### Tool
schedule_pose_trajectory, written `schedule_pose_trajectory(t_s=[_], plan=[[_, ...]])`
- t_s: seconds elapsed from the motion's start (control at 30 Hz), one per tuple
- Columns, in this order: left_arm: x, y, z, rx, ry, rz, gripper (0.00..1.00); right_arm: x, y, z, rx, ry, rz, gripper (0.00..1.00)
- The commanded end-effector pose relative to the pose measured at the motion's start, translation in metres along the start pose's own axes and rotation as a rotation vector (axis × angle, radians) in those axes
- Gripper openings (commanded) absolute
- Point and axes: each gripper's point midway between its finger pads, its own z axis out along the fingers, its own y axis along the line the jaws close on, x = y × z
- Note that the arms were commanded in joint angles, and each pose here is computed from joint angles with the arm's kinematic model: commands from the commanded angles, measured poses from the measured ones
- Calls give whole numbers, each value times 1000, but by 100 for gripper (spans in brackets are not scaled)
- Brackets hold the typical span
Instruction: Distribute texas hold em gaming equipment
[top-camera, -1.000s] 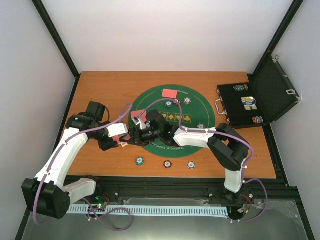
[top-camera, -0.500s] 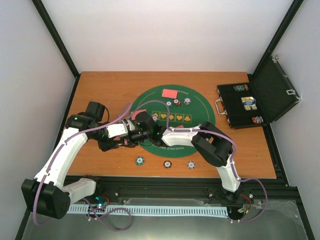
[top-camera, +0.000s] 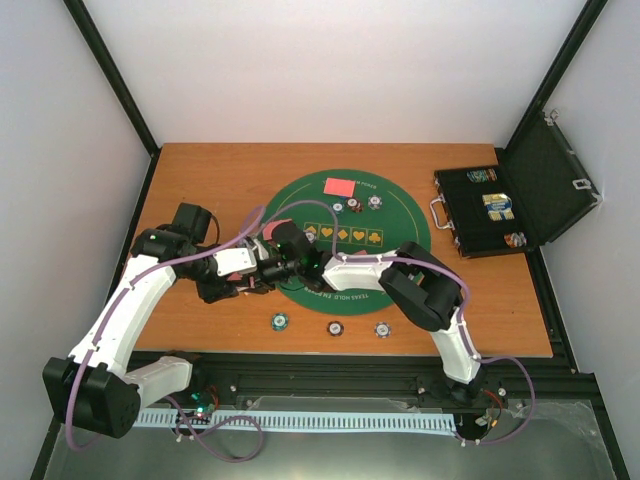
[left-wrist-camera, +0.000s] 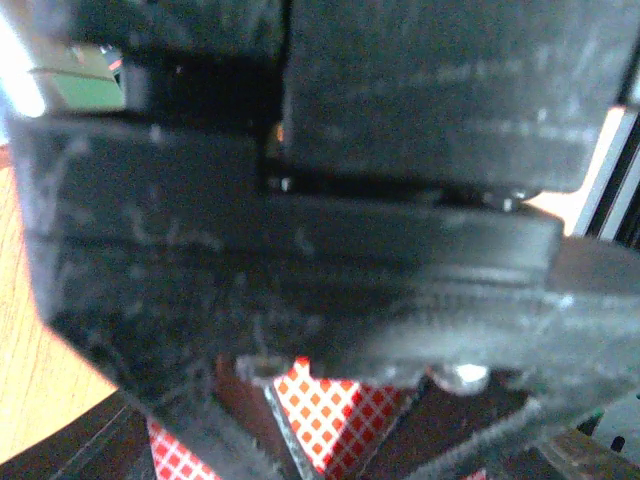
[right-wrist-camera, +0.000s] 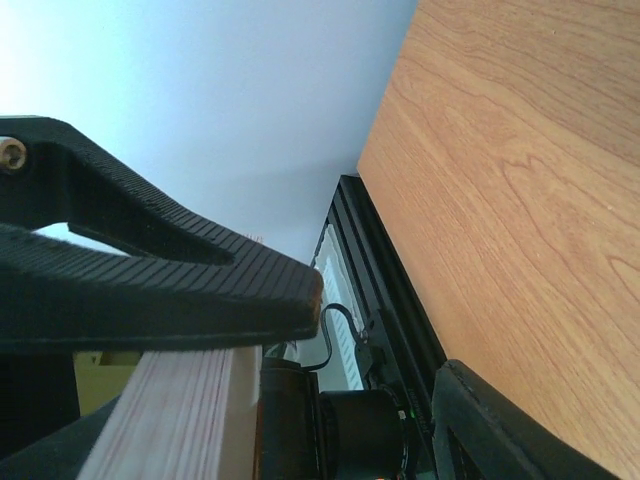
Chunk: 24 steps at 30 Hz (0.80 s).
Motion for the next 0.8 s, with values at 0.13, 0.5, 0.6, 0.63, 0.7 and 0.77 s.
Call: schedule_pose_trajectory(t_s=[0.13, 0.5, 0.6, 0.63, 0.7, 0.77], plan=[[-14, 9, -17, -52, -57, 23, 1, 2, -37, -20, 91, -11, 45, 60], [-14, 10, -17, -55, -50, 23, 1, 4, -39, -36, 118, -21, 40, 55], [-14, 10, -17, -57, -51, 24, 1, 3, -35, -40, 129, -24, 27, 51], [-14, 10, -17, -56, -51, 23, 1, 3, -34, -41, 135, -26, 24, 49], [-14, 10, -17, -56, -51, 25, 1, 3, -34, -44, 145, -27, 22, 47], [-14, 10, -17, -56, -51, 26, 1, 2, -36, -47, 154, -29, 26, 47]])
